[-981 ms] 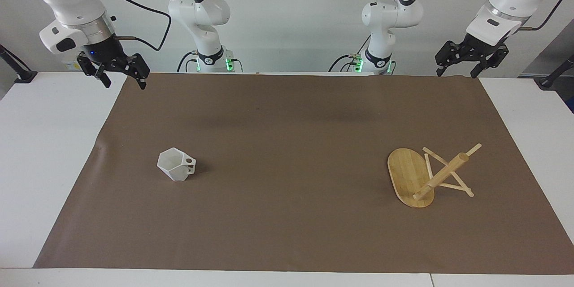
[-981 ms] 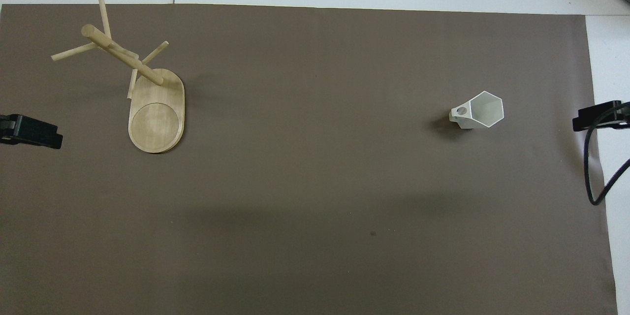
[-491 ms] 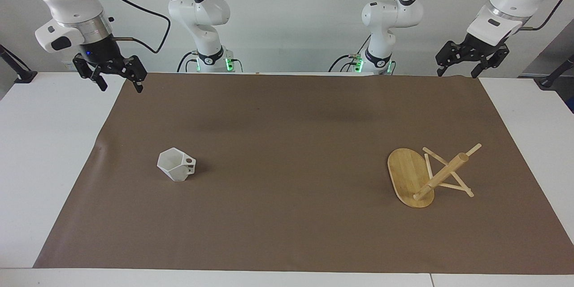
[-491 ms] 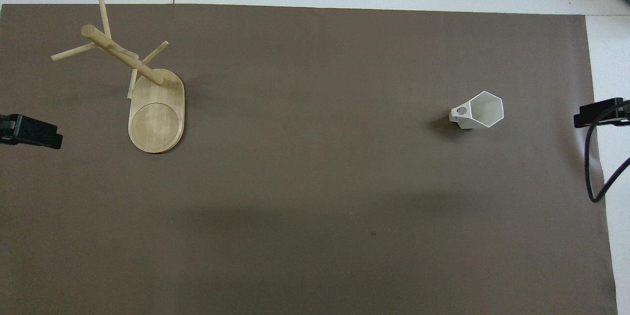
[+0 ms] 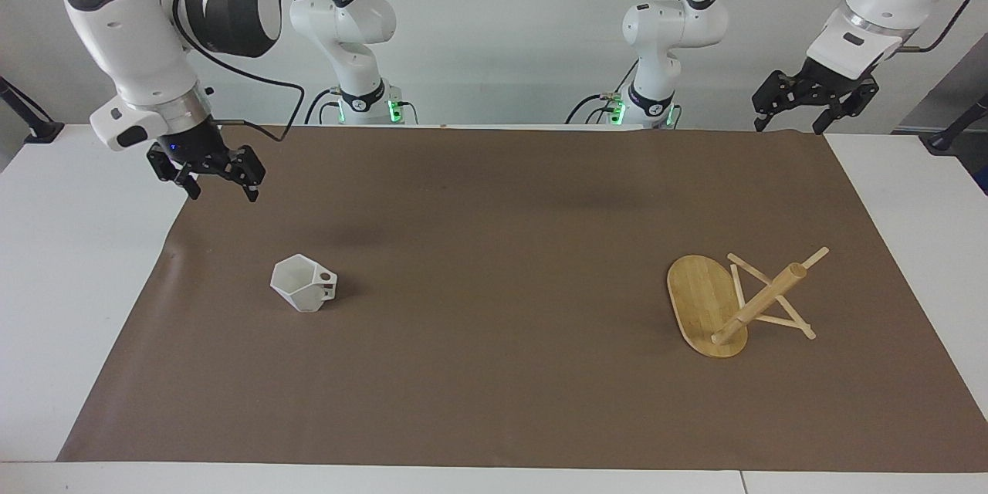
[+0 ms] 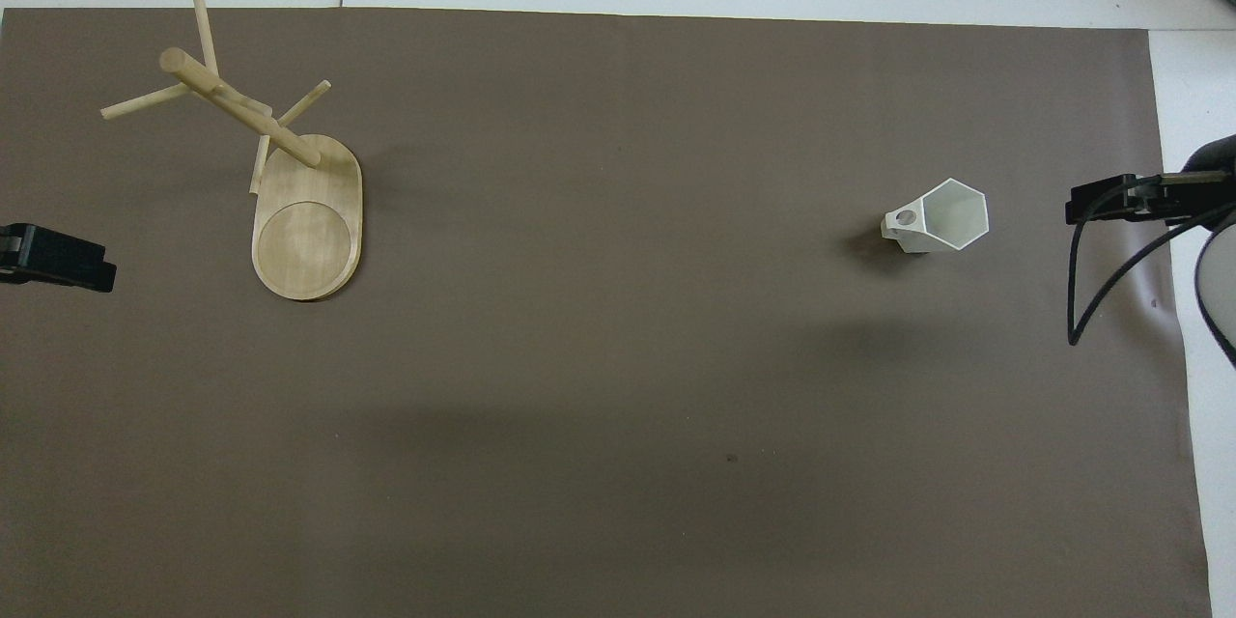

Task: Hang cup on rack
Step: 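Reach the right gripper toward the white cup's rim, then close the right gripper on the white cup's rim, then carry the white cup toward the mug tree while the left gripper approaches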

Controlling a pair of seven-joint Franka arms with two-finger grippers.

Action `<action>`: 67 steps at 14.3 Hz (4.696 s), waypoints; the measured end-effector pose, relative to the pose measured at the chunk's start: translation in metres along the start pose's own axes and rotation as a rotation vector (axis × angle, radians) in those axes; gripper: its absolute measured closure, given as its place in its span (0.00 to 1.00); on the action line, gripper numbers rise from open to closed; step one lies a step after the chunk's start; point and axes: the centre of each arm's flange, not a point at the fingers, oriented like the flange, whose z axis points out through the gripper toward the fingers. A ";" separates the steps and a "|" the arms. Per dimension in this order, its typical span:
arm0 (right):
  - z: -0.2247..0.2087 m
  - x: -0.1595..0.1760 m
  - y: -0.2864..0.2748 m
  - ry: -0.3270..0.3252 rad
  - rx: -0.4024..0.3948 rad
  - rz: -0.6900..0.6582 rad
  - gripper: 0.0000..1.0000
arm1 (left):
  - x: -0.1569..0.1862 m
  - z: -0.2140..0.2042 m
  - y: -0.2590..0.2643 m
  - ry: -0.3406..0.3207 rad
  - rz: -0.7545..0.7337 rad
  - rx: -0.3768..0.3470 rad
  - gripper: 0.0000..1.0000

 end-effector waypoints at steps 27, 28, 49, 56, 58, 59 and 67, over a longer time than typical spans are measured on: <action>0.172 0.030 -0.023 0.017 0.028 0.075 0.00 | 0.000 0.000 -0.002 0.000 -0.003 0.000 0.00; 0.172 0.031 -0.023 0.018 0.028 0.082 0.00 | 0.000 0.000 -0.002 0.000 -0.003 0.000 0.00; 0.170 0.031 -0.035 0.021 0.043 0.091 0.94 | 0.000 0.000 -0.002 0.000 -0.003 0.000 0.00; 0.170 0.031 -0.034 0.021 0.046 0.093 0.94 | 0.000 0.000 -0.002 0.000 -0.003 0.000 0.00; 0.170 0.031 -0.034 0.021 0.047 0.094 0.94 | 0.000 0.000 -0.002 0.000 -0.003 0.000 0.00; 0.170 0.031 -0.034 0.017 0.049 0.096 0.94 | 0.000 0.000 -0.002 0.000 -0.003 0.000 0.00; 0.095 0.031 -0.061 -0.035 0.179 0.120 0.94 | 0.000 0.000 -0.002 0.000 -0.003 0.000 0.00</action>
